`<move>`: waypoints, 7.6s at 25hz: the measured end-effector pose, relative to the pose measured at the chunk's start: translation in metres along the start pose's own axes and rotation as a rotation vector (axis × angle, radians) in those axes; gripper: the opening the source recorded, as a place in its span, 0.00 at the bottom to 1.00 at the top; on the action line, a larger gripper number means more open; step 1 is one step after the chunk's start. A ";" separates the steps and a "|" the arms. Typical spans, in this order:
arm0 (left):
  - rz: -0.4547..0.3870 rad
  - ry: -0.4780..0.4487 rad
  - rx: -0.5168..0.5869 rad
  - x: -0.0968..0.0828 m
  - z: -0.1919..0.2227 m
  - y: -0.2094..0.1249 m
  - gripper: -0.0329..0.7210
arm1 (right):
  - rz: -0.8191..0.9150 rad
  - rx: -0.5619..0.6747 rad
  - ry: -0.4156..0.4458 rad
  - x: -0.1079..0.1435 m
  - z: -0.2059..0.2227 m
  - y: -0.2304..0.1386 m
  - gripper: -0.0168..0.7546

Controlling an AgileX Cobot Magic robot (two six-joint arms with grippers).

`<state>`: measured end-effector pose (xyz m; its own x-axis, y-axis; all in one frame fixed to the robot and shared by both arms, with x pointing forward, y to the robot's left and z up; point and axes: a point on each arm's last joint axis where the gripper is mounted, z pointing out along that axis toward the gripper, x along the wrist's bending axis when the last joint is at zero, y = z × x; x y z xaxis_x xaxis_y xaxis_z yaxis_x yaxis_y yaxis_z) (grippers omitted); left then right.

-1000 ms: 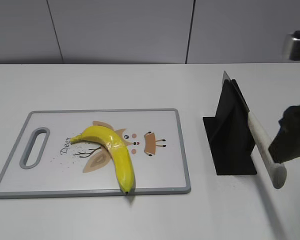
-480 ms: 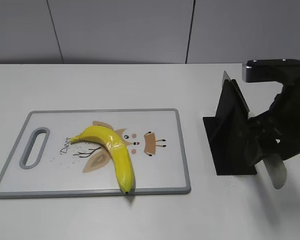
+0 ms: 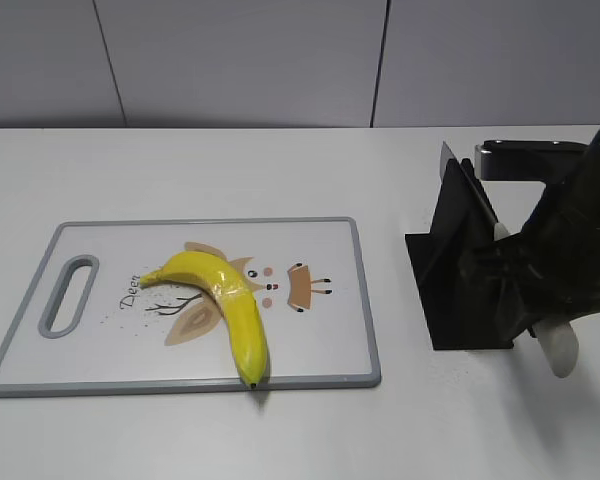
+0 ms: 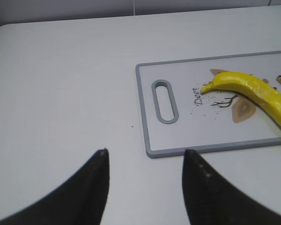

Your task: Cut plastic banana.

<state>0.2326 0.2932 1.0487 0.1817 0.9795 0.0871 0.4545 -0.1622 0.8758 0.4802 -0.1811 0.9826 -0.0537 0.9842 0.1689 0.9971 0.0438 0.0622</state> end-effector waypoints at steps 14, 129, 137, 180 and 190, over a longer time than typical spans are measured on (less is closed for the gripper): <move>0.000 0.003 -0.001 0.000 0.000 0.000 0.69 | -0.044 -0.149 0.072 0.009 -0.075 -0.010 0.27; 1.053 -0.806 0.480 -0.115 0.288 0.165 0.03 | -1.522 -0.299 0.285 0.085 -0.046 0.111 0.27; 1.005 -0.840 0.471 -0.119 0.285 0.166 0.24 | -1.524 -0.288 0.282 0.084 -0.047 0.110 0.27; -0.047 -0.126 0.734 0.040 0.193 0.170 0.81 | -0.371 -0.221 0.119 0.060 -0.116 0.085 0.27; -0.036 -0.104 0.593 0.026 0.105 0.126 0.81 | -0.074 -0.375 0.033 0.022 -0.115 0.031 0.27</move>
<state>0.3860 0.2860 1.1116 0.2278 0.9736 -0.0109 0.8652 -0.1972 0.4610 0.5040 -0.1774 1.1016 -0.1324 0.9744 0.1816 0.9018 0.0424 0.4301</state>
